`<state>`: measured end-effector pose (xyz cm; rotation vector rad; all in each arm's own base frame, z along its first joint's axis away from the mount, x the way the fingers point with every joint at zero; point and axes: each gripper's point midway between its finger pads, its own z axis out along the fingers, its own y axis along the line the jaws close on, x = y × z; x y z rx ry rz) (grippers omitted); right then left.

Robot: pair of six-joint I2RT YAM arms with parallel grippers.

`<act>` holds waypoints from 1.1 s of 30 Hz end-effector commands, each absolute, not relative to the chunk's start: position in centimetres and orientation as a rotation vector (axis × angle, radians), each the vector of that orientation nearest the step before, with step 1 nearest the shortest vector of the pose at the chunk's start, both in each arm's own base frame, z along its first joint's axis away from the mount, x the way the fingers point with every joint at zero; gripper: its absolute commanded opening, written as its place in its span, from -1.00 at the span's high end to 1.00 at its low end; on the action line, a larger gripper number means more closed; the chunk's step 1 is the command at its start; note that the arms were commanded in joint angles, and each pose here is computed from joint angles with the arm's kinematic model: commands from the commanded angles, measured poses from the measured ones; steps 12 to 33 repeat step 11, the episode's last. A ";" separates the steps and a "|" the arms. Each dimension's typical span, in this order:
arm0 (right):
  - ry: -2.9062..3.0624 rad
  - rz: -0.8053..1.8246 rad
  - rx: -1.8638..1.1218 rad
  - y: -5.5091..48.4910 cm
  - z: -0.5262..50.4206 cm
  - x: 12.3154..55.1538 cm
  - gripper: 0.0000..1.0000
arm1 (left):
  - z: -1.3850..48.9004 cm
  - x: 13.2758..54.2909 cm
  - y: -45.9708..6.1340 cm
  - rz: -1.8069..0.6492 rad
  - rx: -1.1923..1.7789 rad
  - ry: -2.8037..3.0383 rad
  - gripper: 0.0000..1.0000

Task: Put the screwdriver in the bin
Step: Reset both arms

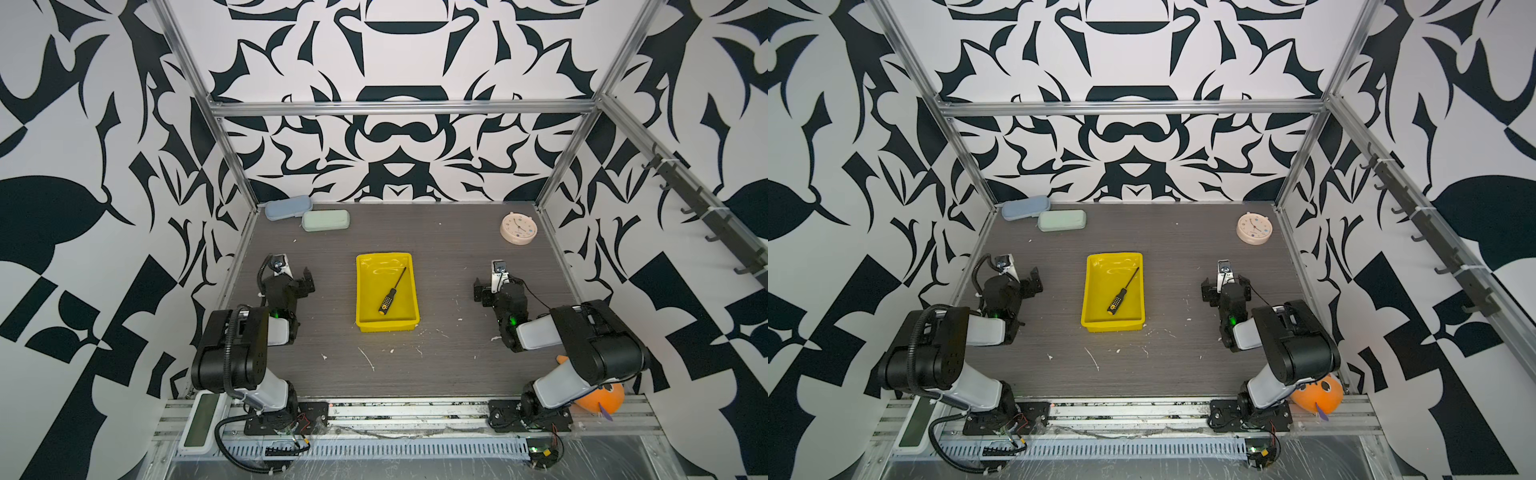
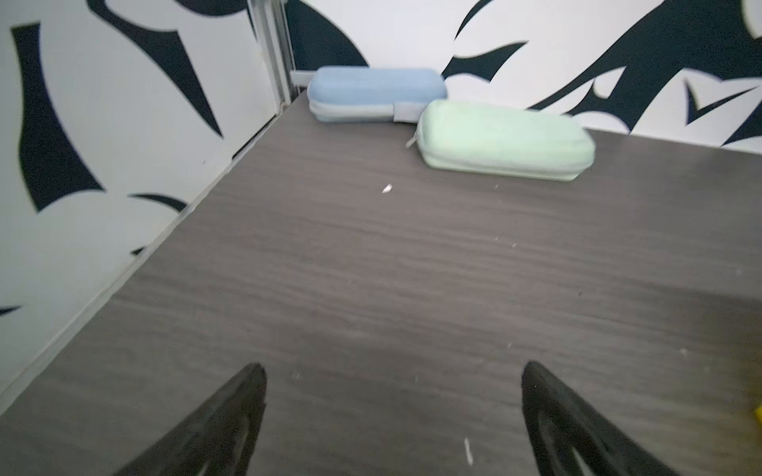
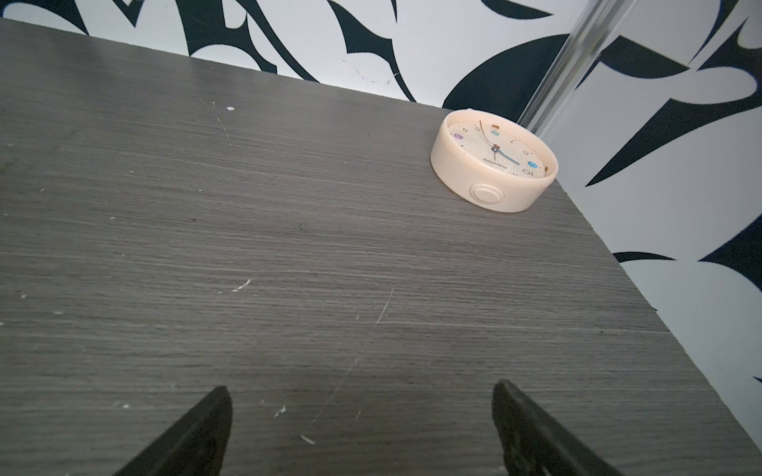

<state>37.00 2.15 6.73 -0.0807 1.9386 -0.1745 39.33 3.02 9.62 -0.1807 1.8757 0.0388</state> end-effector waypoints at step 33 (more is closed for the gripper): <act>1.935 -0.075 -0.034 1.6 8.0 38.6 -1.00 | 8.8 39.4 2.6 0.012 -0.140 1.927 -0.99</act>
